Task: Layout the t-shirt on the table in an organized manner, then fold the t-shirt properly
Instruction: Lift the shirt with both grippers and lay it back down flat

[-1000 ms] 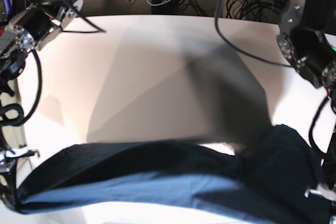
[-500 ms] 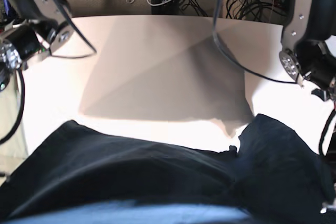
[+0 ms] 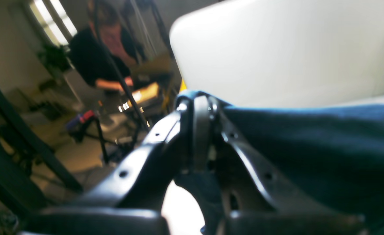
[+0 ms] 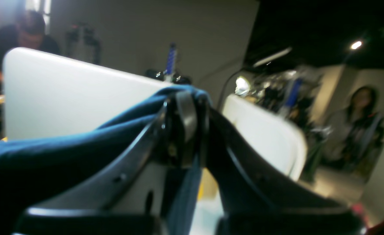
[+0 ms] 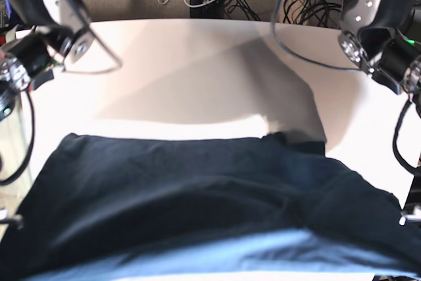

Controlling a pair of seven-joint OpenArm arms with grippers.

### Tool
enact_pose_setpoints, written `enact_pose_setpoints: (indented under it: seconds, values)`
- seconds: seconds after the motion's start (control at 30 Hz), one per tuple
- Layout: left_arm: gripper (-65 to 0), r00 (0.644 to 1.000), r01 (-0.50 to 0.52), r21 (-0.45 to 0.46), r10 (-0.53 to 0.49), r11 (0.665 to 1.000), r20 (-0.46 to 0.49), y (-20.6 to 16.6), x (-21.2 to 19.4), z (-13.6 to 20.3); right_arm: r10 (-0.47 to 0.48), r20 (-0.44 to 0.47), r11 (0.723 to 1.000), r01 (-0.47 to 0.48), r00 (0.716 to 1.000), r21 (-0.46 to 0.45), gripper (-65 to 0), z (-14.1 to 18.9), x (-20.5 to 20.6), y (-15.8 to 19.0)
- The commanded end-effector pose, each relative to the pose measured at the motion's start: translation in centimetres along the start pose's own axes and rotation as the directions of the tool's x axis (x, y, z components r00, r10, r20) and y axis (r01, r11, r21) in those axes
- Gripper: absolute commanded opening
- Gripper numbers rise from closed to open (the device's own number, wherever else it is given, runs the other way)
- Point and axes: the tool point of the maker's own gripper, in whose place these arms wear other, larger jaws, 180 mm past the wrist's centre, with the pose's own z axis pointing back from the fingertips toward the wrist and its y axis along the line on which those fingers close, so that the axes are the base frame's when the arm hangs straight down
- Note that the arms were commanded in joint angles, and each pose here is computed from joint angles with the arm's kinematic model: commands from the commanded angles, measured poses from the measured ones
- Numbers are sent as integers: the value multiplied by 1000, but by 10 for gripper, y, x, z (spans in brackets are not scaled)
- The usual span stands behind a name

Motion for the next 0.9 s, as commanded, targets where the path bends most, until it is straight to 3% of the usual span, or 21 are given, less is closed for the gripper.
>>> enact_pose_setpoints:
  seconds: [0.0,0.23,0.5,0.67,0.8,0.87]
  values:
    - [-648,997,-5,-9,5,1000,75,-3,20,-2,-9,66,1000,9,998,12,-650,-4,13,1]
    - [-648,998,-28,-71,24,997,-56,-41,-16,-33,-163,-46,982,167,986,92,-650,-11,-66,21]
    - [-647,980,-64,-149,34,987,-198,-85,-61,-99,-287,-252,948,312,924,68,-650,-44,-156,0]
    - [-646,952,-164,-126,124,978,-278,-88,-84,-143,-332,-375,922,381,866,63,-650,-81,-194,-8]
    - [-642,907,-257,-112,199,960,-372,-96,-106,-176,-374,-425,894,443,824,71,-649,-115,-208,5]
    - [-607,877,-288,-121,212,950,-430,-106,-122,-187,-363,-445,890,446,819,96,-608,-127,-212,17]
